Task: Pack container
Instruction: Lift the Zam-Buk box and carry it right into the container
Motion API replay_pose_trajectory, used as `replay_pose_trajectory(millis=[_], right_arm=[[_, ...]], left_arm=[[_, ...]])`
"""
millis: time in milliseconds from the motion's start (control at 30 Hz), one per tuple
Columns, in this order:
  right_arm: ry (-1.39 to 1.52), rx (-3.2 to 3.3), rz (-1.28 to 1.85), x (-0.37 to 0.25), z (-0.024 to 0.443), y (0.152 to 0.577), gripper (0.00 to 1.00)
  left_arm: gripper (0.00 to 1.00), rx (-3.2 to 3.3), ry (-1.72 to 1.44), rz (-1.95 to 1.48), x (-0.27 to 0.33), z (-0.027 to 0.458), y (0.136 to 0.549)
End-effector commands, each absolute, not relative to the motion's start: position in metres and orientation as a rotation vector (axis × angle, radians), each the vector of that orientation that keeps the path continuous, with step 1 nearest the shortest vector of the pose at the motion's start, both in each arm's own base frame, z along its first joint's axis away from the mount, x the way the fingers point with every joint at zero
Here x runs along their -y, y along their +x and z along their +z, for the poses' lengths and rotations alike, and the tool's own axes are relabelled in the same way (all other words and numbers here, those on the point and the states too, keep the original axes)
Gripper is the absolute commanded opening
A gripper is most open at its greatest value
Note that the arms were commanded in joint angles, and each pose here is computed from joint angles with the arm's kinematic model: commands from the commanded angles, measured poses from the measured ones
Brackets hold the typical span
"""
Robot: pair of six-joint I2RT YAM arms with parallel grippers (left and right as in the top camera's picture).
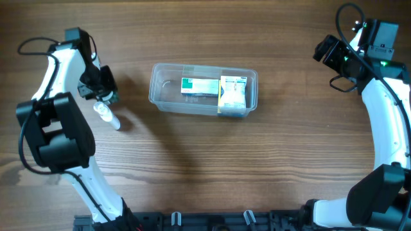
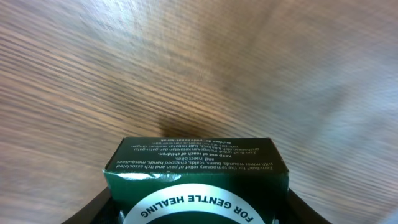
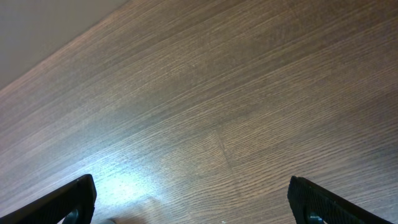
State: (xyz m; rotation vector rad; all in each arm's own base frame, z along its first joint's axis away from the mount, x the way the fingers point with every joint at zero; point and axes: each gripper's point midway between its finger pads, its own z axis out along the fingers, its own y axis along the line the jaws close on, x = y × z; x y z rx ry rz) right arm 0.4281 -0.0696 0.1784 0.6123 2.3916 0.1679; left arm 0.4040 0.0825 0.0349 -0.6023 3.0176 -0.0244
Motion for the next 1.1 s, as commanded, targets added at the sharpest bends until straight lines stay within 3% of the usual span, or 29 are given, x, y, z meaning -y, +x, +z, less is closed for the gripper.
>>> replay_pose_trajectory(millis=[0, 467, 1067], right_arm=[[0.615, -2.395, 0.19, 0.067, 0.176, 0.43, 1.0], [0.615, -2.396, 0.19, 0.067, 0.176, 0.43, 1.0], [0.615, -2.396, 0.19, 0.067, 0.176, 0.43, 1.0]], left_arm=[[0.43, -2.872, -0.596, -0.05, -0.083, 0.09, 0.422], [0.42, -2.631, -0.464, -0.206, -0.053, 0.19, 0.429], [0.43, -2.661, 0.227, -0.41, 0.172, 0.198, 0.403]])
